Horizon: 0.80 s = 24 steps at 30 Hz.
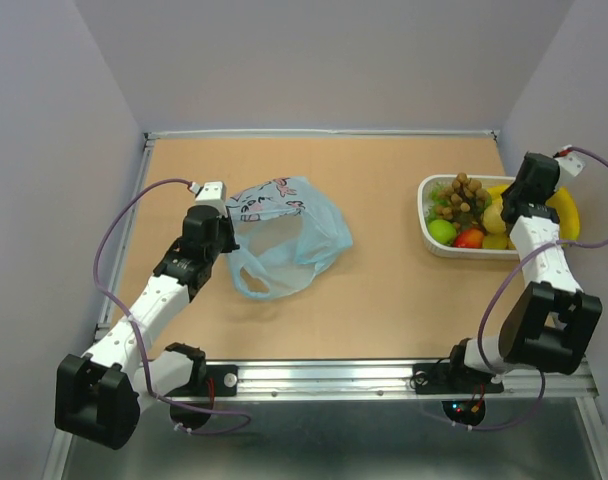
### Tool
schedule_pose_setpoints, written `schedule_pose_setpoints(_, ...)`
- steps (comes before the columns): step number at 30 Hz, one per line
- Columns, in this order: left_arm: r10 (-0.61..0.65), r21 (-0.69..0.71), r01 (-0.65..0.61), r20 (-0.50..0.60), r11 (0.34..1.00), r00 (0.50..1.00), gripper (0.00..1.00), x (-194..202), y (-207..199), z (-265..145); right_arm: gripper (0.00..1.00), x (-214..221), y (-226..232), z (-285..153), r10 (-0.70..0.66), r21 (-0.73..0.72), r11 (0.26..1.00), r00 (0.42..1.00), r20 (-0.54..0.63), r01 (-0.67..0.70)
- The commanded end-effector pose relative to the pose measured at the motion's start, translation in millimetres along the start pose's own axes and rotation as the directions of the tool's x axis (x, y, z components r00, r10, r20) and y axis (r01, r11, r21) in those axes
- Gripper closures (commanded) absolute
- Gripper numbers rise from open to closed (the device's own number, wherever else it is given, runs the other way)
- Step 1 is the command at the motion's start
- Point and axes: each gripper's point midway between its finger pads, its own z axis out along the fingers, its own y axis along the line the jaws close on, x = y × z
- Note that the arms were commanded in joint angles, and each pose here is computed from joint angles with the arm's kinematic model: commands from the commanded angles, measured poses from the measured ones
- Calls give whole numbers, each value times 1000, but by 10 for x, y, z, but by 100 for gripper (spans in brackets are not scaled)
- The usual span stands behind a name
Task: Untie the knot of the plastic bag and take out the fruit
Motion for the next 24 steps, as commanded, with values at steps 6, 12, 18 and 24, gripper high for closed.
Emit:
schedule_pose_setpoints(6,0,43,-3,66,999,998,100,-148,-66,-22,99,-304,272,436,247,19,968,963,110,-251)
schedule_pose_setpoints(12,-6,55,2,63,998,998,100,-111,-83,-11,76,-110,365,611,252,1,968,966,62,-253)
schedule_pose_setpoints(18,-12,76,7,66,997,998,100,-104,-116,-14,0,-126,496,368,268,-89,960,963,36,-264)
schedule_pose_setpoints(24,-20,110,14,57,994,998,100,-99,-178,-48,0,-531,601,-176,293,-230,936,951,99,-265)
